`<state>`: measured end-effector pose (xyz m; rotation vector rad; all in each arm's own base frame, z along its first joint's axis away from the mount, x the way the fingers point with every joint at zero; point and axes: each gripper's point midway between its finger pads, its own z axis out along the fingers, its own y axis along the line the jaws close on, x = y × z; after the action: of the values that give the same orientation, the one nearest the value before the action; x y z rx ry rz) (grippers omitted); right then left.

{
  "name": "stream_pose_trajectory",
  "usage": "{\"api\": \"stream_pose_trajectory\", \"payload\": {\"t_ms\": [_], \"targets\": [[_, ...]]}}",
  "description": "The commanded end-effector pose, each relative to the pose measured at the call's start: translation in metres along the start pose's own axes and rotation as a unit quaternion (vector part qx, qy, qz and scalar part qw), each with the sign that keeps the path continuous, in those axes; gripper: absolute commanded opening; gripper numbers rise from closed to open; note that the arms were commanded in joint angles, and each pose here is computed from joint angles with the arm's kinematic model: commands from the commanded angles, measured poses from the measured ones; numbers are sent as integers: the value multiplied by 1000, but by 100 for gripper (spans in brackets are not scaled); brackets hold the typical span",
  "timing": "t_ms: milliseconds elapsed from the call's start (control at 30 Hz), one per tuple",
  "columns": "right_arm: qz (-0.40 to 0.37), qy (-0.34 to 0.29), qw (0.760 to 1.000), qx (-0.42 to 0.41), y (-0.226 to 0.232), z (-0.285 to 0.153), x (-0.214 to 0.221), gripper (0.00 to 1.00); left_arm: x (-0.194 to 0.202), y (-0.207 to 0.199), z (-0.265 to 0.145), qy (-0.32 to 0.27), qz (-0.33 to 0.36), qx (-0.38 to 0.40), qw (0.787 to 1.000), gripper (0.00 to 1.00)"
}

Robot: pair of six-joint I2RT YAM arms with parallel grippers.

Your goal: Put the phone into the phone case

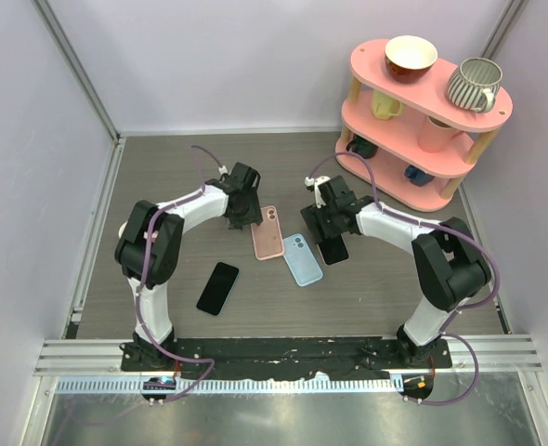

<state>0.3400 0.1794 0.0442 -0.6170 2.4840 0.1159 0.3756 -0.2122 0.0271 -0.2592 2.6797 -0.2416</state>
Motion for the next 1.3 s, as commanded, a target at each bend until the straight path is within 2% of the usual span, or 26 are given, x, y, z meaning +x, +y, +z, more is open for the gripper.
{"api": "stream_pose_trajectory", "payload": {"t_ms": [0,333,767,833,867,967,1000,1033,1067,1133,1167,1267], "targets": [[8,-55,998,0,1,-14,-30,51,-7,-9,4,-4,-6,1,1000,55],[23,-90,995,-26,11,-25,-44,48,-1,10,0,3,4,-41,999,2],[9,-110,992,-53,25,-32,-61,44,-3,31,-17,-19,-1,-74,997,1],[7,-114,992,-53,27,-34,-65,43,-5,27,-20,-22,-6,-65,998,14],[6,-118,992,-53,27,-36,-68,43,-7,25,-24,-25,-7,-60,998,28],[2,-125,991,-53,31,-42,-75,41,-12,17,-35,-32,-13,-43,998,59],[1,-125,991,-53,31,-44,-76,40,-18,13,-44,-42,-16,-32,998,64],[1,-129,990,-54,32,-47,-80,40,-21,11,-49,-48,-18,-27,998,76],[1,-131,990,-56,34,-49,-81,40,-26,7,-57,-58,-21,-17,998,82],[2,-138,990,-43,31,-54,-86,40,-39,1,-78,-85,-24,2,996,86],[2,-139,989,-43,33,-56,-87,40,-45,-3,-87,-99,-21,12,995,93],[3,-146,988,-41,34,-63,-93,39,-65,-6,-125,-154,-21,36,987,100]]}}
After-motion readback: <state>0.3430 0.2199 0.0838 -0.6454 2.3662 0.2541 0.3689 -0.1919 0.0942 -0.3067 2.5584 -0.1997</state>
